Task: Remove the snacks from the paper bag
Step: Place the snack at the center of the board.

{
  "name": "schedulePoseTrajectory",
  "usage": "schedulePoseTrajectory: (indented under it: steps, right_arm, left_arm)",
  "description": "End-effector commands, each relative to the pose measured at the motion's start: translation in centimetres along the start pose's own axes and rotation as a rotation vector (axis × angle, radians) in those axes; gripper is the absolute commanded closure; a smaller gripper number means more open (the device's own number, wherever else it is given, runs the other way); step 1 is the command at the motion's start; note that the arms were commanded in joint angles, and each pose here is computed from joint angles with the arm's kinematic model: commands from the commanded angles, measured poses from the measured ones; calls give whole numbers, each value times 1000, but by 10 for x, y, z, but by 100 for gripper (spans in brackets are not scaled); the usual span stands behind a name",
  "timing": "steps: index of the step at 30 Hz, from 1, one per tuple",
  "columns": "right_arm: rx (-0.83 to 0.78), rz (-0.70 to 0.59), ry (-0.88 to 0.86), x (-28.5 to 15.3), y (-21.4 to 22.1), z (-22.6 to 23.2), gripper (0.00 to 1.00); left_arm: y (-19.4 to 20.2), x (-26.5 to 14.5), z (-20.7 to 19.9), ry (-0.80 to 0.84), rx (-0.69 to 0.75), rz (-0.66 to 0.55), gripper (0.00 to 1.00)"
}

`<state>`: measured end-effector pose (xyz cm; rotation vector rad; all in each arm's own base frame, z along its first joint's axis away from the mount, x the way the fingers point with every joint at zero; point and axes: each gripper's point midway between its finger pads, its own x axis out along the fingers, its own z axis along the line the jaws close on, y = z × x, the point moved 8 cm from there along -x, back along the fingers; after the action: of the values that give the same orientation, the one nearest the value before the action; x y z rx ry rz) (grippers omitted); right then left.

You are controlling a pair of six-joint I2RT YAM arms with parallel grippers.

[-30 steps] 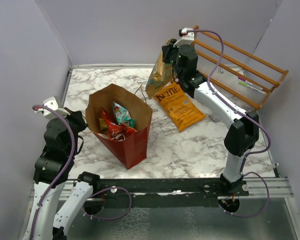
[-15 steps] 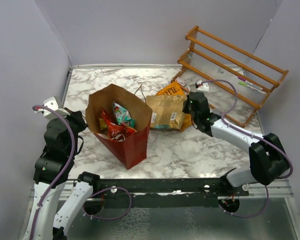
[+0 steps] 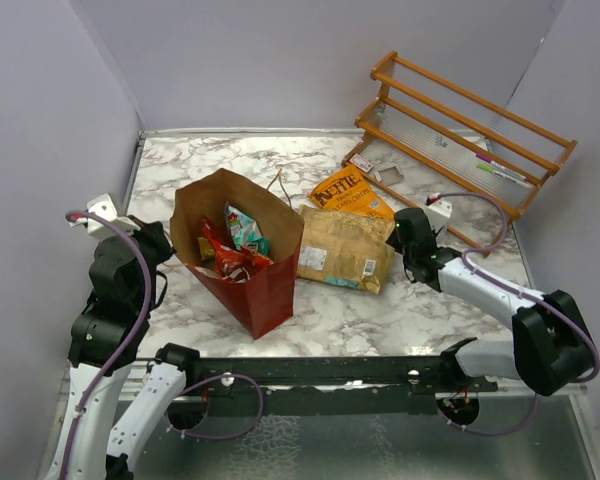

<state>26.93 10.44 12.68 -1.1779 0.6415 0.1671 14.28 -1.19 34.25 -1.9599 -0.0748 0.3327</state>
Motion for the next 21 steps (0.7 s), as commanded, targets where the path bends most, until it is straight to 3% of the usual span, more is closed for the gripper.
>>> schedulePoseTrajectory:
  steps: [1, 4, 6, 8, 11, 15, 21]
  right_arm:
    - [10, -165, -94, -24, -57, 16, 44]
    - [-103, -212, -339, -48, -84, 40, 32]
    - [-218, -229, -561, -67, -101, 63, 30]
    - [-327, -180, -794, -85, -107, 86, 28]
    - [-390, -97, -977, -98, -112, 108, 27]
    - [-418, -8, -1112, -105, -108, 121, 27]
    - [-434, 29, -1092, -105, -103, 116, 26]
  left_arm:
    - [-9, -3, 1, -2, -15, -62, 100]
    - [-7, -3, 1, 1, -20, -58, 100]
    - [-6, -3, 1, 11, -24, -57, 100]
    - [-7, -4, 0, 19, -28, -64, 100]
    - [-16, -3, -3, 20, -23, -96, 100]
    - [-39, 4, -13, 5, 0, -151, 100]
    - [-71, 30, -35, -15, 123, -195, 100]
